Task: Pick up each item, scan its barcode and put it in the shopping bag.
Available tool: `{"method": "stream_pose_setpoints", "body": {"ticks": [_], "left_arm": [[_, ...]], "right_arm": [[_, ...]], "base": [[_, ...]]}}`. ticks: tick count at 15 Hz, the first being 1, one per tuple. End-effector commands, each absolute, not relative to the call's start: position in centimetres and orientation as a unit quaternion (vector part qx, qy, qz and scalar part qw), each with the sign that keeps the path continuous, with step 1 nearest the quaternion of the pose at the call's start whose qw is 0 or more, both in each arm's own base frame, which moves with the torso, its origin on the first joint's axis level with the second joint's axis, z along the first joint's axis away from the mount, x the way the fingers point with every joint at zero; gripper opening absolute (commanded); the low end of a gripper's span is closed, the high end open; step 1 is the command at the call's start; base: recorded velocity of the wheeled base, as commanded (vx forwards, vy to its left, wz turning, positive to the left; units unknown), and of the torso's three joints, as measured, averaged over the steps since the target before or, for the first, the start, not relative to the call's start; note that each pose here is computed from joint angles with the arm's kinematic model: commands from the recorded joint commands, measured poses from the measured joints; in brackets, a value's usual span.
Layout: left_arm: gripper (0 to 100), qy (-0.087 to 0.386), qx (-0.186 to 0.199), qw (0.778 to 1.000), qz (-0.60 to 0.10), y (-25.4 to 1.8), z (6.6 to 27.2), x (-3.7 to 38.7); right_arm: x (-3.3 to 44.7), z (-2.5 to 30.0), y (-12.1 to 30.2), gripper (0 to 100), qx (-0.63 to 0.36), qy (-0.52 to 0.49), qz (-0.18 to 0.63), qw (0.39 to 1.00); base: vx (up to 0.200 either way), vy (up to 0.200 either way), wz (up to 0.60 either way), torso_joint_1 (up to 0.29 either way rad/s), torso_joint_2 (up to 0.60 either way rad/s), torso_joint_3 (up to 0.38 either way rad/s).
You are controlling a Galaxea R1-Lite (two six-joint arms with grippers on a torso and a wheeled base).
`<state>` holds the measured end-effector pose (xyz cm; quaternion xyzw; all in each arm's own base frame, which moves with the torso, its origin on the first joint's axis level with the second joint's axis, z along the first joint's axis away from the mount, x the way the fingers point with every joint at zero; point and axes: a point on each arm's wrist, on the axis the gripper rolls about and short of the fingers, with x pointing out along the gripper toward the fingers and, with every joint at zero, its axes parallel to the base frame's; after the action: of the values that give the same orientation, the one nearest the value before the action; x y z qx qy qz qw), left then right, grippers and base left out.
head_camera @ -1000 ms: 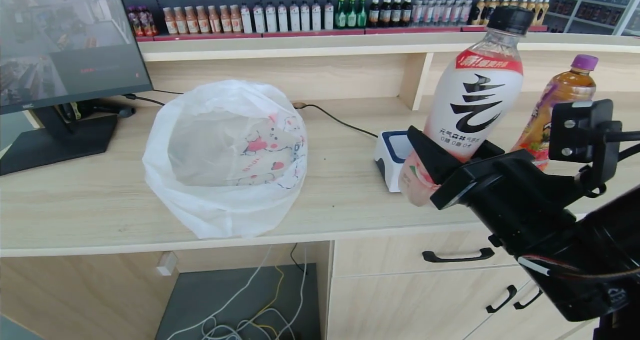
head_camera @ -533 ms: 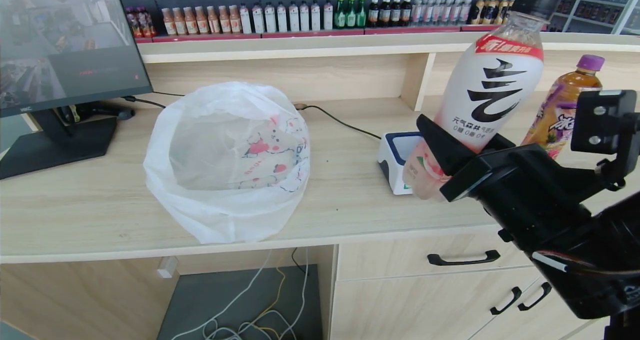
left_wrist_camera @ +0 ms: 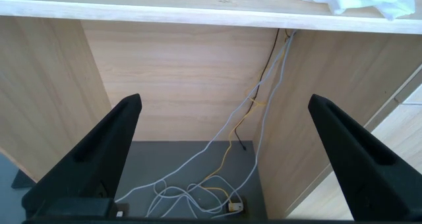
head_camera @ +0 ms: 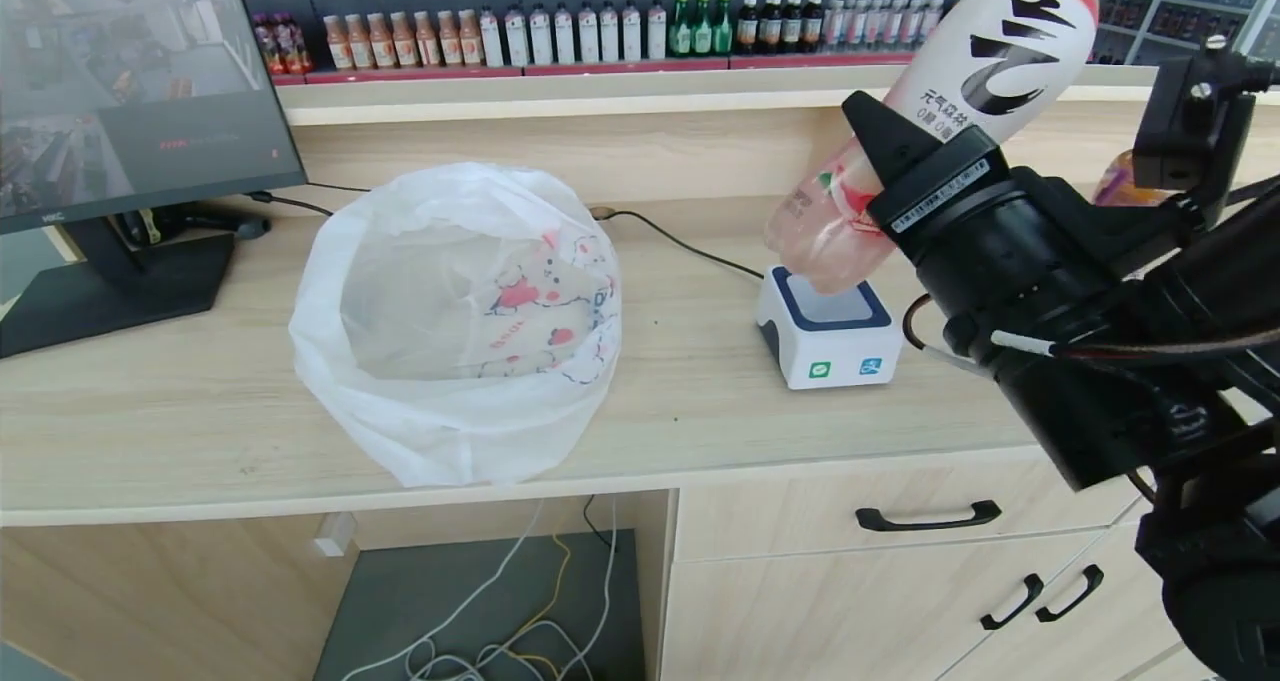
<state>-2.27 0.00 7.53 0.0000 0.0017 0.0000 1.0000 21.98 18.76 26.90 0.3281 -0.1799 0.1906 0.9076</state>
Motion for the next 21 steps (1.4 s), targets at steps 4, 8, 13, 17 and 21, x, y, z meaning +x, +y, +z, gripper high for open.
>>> {"method": "stream_pose_setpoints", "body": {"ticks": [4,8,13,17,21], "left_arm": [[100,0.002,0.000,1.000,0.000,0.0,7.5,-2.3],[100,0.002,0.001,1.000,0.000,0.0,7.5,-2.3],[100,0.002,0.000,1.000,0.000,0.0,7.5,-2.3],[100,0.002,0.001,1.000,0.000,0.0,7.5,-2.3],[100,0.002,0.001,1.000,0.000,0.0,7.5,-2.3]], "right_arm": [[24.4,29.6,18.9,0,0.421,-0.165,0.144,0.880],[25.0,31.1,19.1,0,0.446,-0.160,0.136,0.870],[26.0,28.9,19.5,0,0.500,-0.094,0.057,0.859],[26.9,27.7,20.1,0,0.496,-0.078,0.049,0.864],[27.0,27.9,20.1,0,0.529,-0.078,0.053,0.843]], "base": [[0.000,0.000,0.00,0.000,0.00,0.000],[0.000,0.000,0.00,0.000,0.00,0.000],[0.000,0.000,0.00,0.000,0.00,0.000],[0.000,0.000,0.00,0.000,0.00,0.000],[0.000,0.000,0.00,0.000,0.00,0.000]]}}
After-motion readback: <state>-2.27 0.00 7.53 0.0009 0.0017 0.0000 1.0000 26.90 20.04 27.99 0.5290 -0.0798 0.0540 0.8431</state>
